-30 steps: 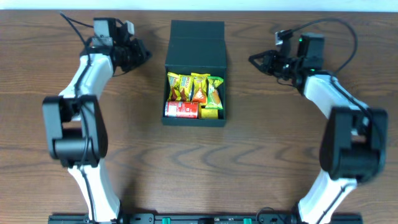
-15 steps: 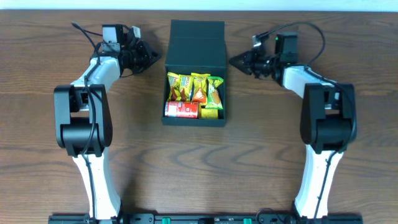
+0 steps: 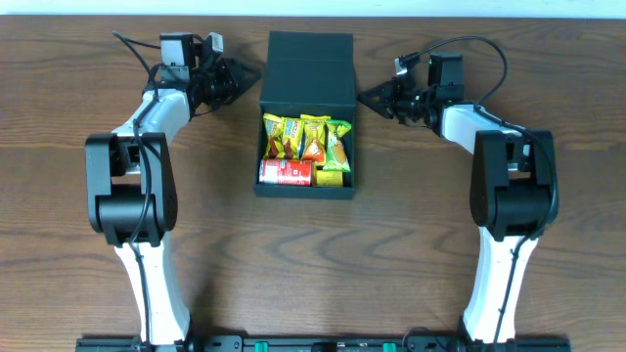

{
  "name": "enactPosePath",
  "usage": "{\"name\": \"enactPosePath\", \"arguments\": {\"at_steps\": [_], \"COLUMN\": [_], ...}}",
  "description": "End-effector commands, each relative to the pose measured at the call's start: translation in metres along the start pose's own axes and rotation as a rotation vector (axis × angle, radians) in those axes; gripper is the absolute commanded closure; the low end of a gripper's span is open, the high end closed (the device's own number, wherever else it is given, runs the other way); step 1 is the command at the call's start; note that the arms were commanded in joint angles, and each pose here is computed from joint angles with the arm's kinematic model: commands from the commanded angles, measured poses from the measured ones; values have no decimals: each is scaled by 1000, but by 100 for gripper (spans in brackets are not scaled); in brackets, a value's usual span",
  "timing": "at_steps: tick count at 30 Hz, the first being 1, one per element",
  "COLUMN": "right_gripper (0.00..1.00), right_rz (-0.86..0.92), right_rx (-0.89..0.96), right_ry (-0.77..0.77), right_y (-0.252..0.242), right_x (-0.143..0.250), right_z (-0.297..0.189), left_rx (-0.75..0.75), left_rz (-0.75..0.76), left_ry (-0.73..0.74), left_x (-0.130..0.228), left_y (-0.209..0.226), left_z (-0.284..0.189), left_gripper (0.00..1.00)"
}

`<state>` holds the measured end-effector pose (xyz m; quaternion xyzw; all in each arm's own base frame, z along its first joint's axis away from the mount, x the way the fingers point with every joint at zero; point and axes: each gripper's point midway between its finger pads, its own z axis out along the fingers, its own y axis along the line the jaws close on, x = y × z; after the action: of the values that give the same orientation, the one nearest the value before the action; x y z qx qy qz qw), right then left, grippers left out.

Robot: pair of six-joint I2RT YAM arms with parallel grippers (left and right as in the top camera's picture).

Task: Pack container
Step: 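Grasp the lid edges with the left and right grippers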

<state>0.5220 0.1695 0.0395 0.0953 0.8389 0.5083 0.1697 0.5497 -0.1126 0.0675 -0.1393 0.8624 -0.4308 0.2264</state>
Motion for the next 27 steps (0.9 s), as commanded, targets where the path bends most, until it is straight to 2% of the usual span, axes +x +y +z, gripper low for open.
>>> {"name": "enactPosePath", "arguments": {"at_steps": [1, 3, 4, 14, 19, 27], "right_gripper": [98, 98, 98, 98, 98, 98], "right_rz": [5, 9, 11, 22, 12, -24], "right_rx": [23, 38, 40, 35, 29, 33], "right_ry": [-15, -23, -23, -29, -47, -59], "right_y": [-7, -12, -13, -23, -15, -2], "right_x": [-4, -5, -5, -4, -6, -9], "right_z": [5, 5, 6, 15, 23, 33], "left_rx": [7, -15, -27, -157, -125, -121], "left_rz": [2, -6, -10, -18, -104, -102], "left_ry": [10, 7, 5, -16, -6, -17], "left_x": [0, 0, 1, 9, 15, 13], "left_y": [3, 7, 9, 26, 37, 39], "left_z": [6, 6, 6, 20, 38, 40], "left_gripper": [83, 94, 94, 94, 94, 94]}}
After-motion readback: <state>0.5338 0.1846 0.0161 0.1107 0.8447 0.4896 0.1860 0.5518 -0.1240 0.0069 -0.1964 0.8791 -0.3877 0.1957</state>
